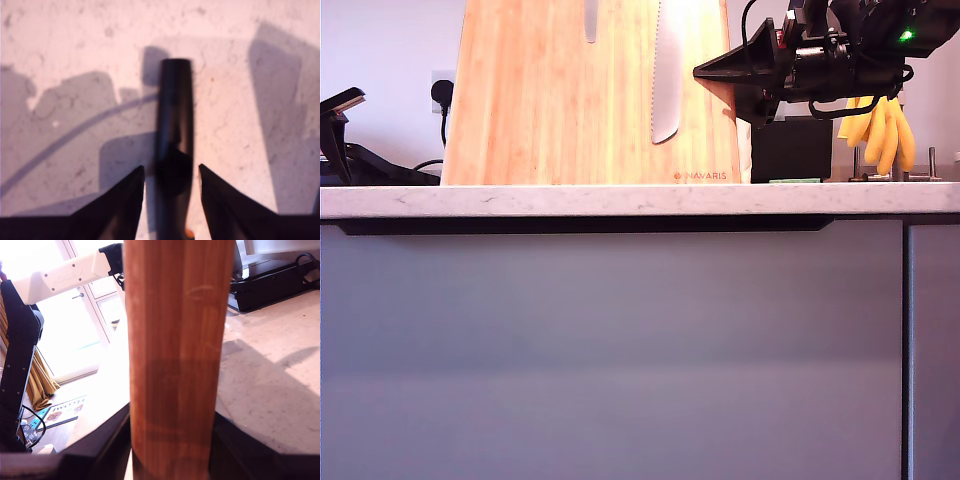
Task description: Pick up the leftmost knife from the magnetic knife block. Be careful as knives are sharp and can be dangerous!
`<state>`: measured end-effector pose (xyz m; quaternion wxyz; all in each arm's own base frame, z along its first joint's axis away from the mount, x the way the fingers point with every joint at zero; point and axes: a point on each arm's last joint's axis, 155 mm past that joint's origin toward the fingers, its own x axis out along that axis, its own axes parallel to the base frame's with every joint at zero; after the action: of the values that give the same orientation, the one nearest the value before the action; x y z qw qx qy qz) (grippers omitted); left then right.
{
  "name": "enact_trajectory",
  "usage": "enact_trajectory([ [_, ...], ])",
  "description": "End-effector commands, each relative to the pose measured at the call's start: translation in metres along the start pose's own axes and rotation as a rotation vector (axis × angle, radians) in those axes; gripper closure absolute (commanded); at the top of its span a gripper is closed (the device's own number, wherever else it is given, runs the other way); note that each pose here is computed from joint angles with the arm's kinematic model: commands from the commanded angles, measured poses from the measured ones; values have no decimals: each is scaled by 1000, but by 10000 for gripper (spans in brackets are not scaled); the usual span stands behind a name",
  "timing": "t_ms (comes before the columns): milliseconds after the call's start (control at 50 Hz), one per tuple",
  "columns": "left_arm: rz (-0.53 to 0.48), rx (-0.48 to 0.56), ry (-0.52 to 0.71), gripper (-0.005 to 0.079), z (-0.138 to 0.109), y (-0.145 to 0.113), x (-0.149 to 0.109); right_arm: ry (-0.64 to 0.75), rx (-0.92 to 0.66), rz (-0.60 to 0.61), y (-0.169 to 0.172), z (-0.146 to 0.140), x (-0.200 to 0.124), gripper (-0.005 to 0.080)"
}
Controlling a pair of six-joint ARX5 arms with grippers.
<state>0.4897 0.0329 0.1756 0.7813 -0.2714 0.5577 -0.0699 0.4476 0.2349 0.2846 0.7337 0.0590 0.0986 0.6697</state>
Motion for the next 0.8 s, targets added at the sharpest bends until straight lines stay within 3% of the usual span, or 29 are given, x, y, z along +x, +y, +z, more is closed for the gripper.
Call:
enact_trajectory([
  [0, 1, -20, 31, 434, -3, 7, 10, 13, 27, -20, -11, -19, 7, 763],
  [300, -4, 9, -20, 456, 0, -6, -13, 13, 37, -21, -11, -19, 7, 763],
  [400, -8, 28, -49, 615, 1, -13, -26, 13, 38, -21, -11, -19, 7, 763],
  [480, -2, 119, -73, 768, 1, -19, -37, 13, 41, -21, -11, -19, 7, 763],
  [780, -2, 362, -207, 762, -1, -65, -86, 13, 40, -22, -12, -19, 7, 763],
])
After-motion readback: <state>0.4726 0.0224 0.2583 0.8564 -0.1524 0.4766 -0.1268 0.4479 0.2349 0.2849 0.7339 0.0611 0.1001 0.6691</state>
